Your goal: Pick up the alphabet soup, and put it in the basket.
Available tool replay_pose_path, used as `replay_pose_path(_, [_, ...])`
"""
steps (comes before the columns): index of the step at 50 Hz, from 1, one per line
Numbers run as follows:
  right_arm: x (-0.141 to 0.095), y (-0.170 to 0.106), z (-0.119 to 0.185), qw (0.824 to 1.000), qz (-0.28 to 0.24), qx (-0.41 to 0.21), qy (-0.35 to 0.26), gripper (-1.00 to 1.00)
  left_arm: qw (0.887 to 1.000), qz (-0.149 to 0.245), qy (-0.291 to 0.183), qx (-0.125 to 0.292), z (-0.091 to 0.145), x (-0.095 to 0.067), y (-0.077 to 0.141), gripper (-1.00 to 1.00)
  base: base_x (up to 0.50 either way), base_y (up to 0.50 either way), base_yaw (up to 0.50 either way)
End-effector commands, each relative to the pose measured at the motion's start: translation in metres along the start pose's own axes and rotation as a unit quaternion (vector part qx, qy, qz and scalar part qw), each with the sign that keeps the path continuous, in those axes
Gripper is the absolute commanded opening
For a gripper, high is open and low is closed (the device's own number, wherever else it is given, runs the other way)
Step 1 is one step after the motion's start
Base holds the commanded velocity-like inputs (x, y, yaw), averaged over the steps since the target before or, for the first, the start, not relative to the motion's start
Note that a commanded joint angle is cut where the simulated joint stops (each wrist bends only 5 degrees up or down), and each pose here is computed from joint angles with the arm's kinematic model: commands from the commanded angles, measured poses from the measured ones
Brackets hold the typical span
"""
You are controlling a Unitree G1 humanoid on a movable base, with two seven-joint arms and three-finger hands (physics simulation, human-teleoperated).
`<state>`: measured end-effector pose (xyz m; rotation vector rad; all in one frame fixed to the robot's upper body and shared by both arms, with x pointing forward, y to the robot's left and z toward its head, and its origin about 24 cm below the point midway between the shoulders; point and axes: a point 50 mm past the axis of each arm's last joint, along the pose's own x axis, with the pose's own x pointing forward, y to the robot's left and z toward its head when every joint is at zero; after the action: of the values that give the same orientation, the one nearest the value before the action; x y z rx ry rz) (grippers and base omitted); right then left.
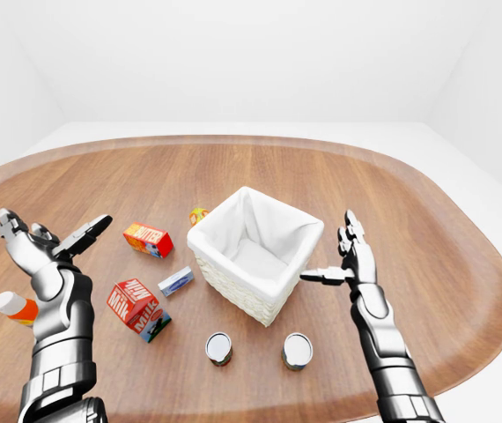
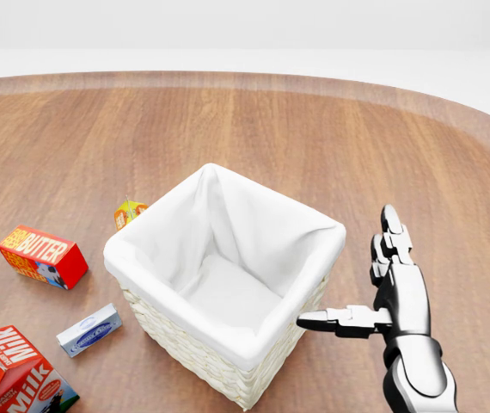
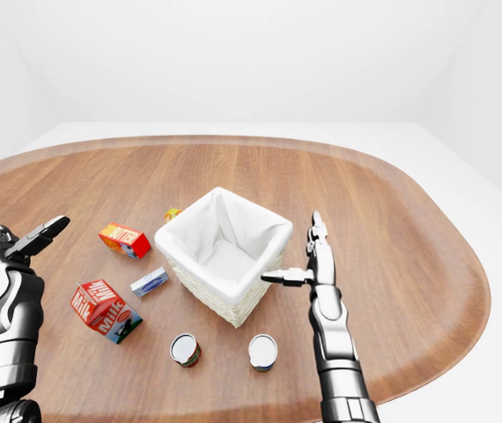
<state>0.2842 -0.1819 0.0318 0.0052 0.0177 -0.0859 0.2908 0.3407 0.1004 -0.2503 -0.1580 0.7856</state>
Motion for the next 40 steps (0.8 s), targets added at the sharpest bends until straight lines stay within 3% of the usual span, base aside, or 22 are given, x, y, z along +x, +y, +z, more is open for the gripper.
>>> replay_pose_path(1, [-0.012,-0.005,-0.016,1.000,-0.002,0.008,0.028,1.00,1.000,0.002,0.001,0.001,0.000,0.000,0.000,1.00,0.00,0.00,0.00])
replay_pose_path(4, [-0.012,-0.005,-0.016,1.000,-0.002,0.008,0.028,1.00,1.000,0.002,0.001,0.001,0.000,0.000,0.000,1.00,0.00,0.00,0.00])
replay_pose_path(5, [-0.041,-0.007,-0.023,0.999,0.017,0.015,0.035,1.00,1.000,0.002,-0.002,0.001,0.001,0.000,0.001,1.00,0.00,0.00,0.00])
replay_pose_path(11, [-0.052,-0.007,-0.022,0.999,0.021,0.014,0.030,1.00,1.000,0.002,-0.002,0.000,0.001,0.000,0.001,1.00,0.00,0.00,0.00])
replay_pose_path(13, [-0.065,-0.007,-0.027,0.998,0.034,0.016,0.041,1.00,1.000,0.002,-0.003,0.000,0.001,-0.001,0.001,1.00,0.00,0.00,0.00])
replay_pose_path(20, [-0.066,-0.007,-0.027,0.998,0.035,0.016,0.042,1.00,1.000,0.002,-0.003,0.001,0.001,-0.001,0.001,1.00,0.00,0.00,0.00])
replay_pose_path(21, [-0.077,-0.008,-0.037,0.997,0.044,0.017,0.064,1.00,1.000,0.001,-0.005,0.000,0.002,-0.001,0.001,1.00,0.00,0.00,0.00])
replay_pose_path(40, [-0.107,-0.007,-0.074,0.985,0.076,0.035,0.150,1.00,1.000,0.001,-0.001,0.003,0.000,0.000,0.001,1.00,0.00,0.00,0.00])
